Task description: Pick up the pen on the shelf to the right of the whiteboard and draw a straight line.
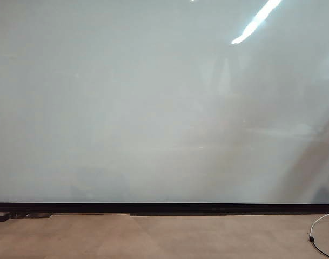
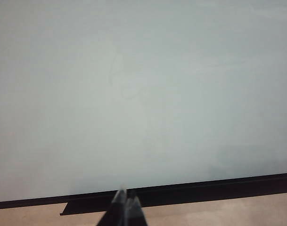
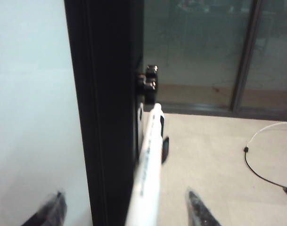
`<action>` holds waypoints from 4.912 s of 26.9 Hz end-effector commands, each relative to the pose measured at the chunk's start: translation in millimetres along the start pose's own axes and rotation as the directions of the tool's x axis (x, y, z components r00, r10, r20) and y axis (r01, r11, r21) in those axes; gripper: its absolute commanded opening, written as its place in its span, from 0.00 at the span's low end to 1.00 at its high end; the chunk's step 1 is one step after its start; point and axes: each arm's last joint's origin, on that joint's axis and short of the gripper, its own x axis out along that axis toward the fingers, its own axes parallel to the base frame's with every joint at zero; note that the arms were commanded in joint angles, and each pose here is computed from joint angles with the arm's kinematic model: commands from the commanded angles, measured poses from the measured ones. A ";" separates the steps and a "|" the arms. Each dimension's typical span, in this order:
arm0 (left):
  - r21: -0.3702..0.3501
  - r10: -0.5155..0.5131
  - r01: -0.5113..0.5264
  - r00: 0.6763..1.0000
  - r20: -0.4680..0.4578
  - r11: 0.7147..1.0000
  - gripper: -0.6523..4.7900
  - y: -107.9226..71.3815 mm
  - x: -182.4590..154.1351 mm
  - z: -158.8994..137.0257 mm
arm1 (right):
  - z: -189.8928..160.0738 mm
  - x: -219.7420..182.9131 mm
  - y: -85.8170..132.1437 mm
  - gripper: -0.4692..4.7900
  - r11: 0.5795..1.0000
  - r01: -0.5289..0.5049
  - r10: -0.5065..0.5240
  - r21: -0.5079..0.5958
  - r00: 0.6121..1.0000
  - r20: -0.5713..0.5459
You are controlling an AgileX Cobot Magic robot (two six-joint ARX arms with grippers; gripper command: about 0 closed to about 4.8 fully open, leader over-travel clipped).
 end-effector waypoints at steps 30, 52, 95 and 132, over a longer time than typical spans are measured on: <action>0.004 0.001 -0.001 1.000 0.011 1.000 0.11 0.2 -0.2 1.9 | -3.6 28.6 0.8 0.59 0.998 0.064 -0.063 -0.023 0.997 0.039; 0.004 0.001 -0.001 1.000 0.011 1.000 0.11 0.2 -0.2 1.9 | -7.2 22.7 2.2 0.48 0.998 0.067 -0.067 -0.020 0.997 0.030; 0.004 0.002 -0.002 1.000 0.011 1.000 0.11 0.2 -0.2 1.9 | 35.1 0.6 -23.2 0.07 0.932 0.354 -0.348 -0.081 0.934 0.081; 0.003 -0.002 0.002 1.000 0.012 1.000 0.11 0.1 -0.2 1.9 | 110.4 -91.2 248.7 0.07 0.994 -0.086 0.080 -0.061 0.992 -0.100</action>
